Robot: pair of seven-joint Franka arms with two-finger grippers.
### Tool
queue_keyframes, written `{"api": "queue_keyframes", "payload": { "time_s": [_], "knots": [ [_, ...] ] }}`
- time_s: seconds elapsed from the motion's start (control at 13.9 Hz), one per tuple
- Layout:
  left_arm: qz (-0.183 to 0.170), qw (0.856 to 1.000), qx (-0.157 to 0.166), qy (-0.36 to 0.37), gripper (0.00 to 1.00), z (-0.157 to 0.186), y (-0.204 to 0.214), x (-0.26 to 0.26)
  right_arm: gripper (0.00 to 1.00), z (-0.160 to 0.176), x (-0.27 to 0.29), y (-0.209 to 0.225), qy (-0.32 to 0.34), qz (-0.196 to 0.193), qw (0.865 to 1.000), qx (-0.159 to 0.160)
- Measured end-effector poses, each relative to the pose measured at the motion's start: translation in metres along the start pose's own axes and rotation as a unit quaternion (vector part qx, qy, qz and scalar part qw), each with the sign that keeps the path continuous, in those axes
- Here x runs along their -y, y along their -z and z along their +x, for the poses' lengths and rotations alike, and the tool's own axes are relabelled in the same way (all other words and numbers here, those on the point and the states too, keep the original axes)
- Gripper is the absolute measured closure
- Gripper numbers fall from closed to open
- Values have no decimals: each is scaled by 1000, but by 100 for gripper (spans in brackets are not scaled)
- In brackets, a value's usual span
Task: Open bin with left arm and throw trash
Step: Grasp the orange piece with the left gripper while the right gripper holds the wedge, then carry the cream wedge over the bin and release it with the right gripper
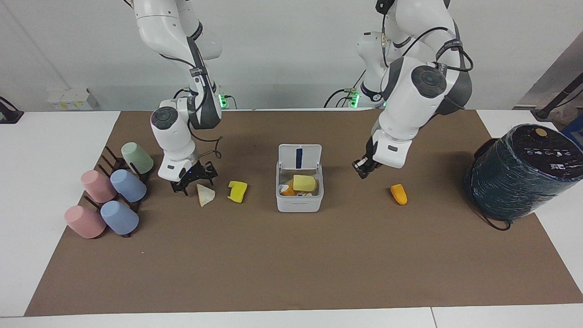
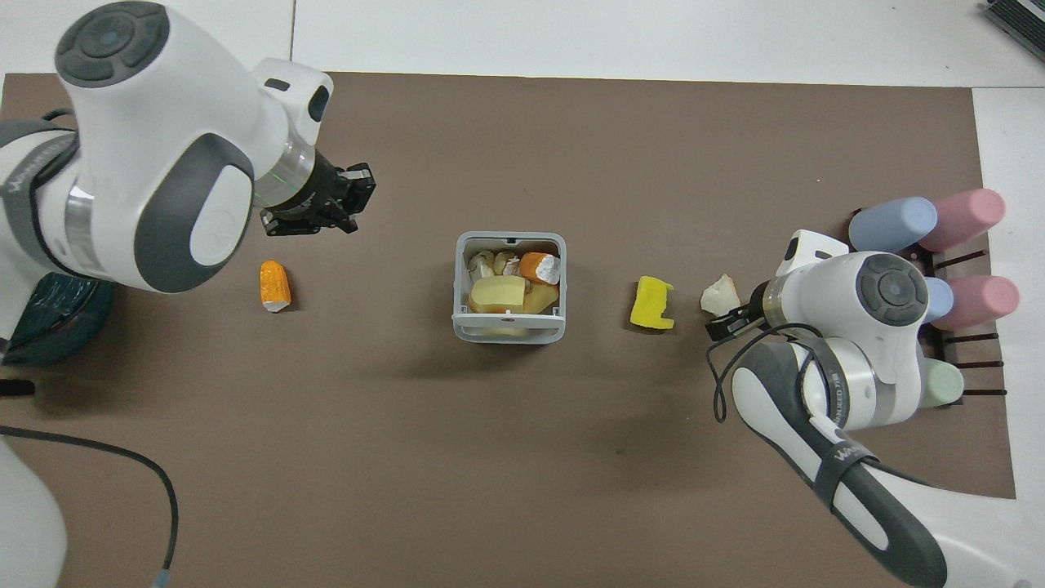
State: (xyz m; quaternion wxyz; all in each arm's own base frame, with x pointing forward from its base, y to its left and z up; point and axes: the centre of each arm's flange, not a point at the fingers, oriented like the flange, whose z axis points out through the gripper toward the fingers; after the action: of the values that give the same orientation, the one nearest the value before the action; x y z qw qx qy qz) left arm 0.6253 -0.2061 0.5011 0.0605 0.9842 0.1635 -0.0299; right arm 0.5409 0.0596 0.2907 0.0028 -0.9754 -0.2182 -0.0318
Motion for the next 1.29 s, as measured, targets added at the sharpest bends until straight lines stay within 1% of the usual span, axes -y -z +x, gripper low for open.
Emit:
{"api": "queue_keyframes", "payload": {
  "time_s": [0.07,0.14,0.22,0.29,0.36,0.43,0.5,0.57,0.65,0.93,1.01,1.08,1.29],
  "knots": [
    [2,1000,3,-19,93,10,-4,18,21,0,0,0,3,0,1000,0],
    [4,999,5,-41,84,18,-11,35,35,0,0,0,6,0,1000,-1],
    [4,998,4,-63,71,23,-21,51,46,1,0,0,12,-1,1000,-4],
    [3,997,-1,-80,58,25,-33,66,59,2,-1,1,22,-3,1000,-9],
    [3,996,-7,-92,48,24,-46,78,68,2,-1,1,30,-5,999,-12],
    [2,995,-15,-101,35,21,-57,89,77,2,-2,2,33,-5,999,-13],
    [1,994,-22,-107,25,18,-66,98,80,2,-2,2,33,-6,999,-14],
    [1,993,-28,-115,14,14,-75,107,81,2,-2,2,33,-6,999,-14],
    [2,992,-32,-126,9,10,-84,114,81,2,-2,3,29,-6,999,-15],
    [0,989,-54,-138,9,2,-120,130,81,14,-5,17,0,-12,999,-33],
    [1,988,-57,-141,10,2,-128,135,85,19,-7,26,-7,-14,999,-39],
    [4,987,-59,-148,10,3,-134,142,91,25,-7,38,-17,-14,999,-42],
    [20,985,-62,-161,10,11,-143,156,91,55,17,81,-58,-7,997,-57]
  ]
}}
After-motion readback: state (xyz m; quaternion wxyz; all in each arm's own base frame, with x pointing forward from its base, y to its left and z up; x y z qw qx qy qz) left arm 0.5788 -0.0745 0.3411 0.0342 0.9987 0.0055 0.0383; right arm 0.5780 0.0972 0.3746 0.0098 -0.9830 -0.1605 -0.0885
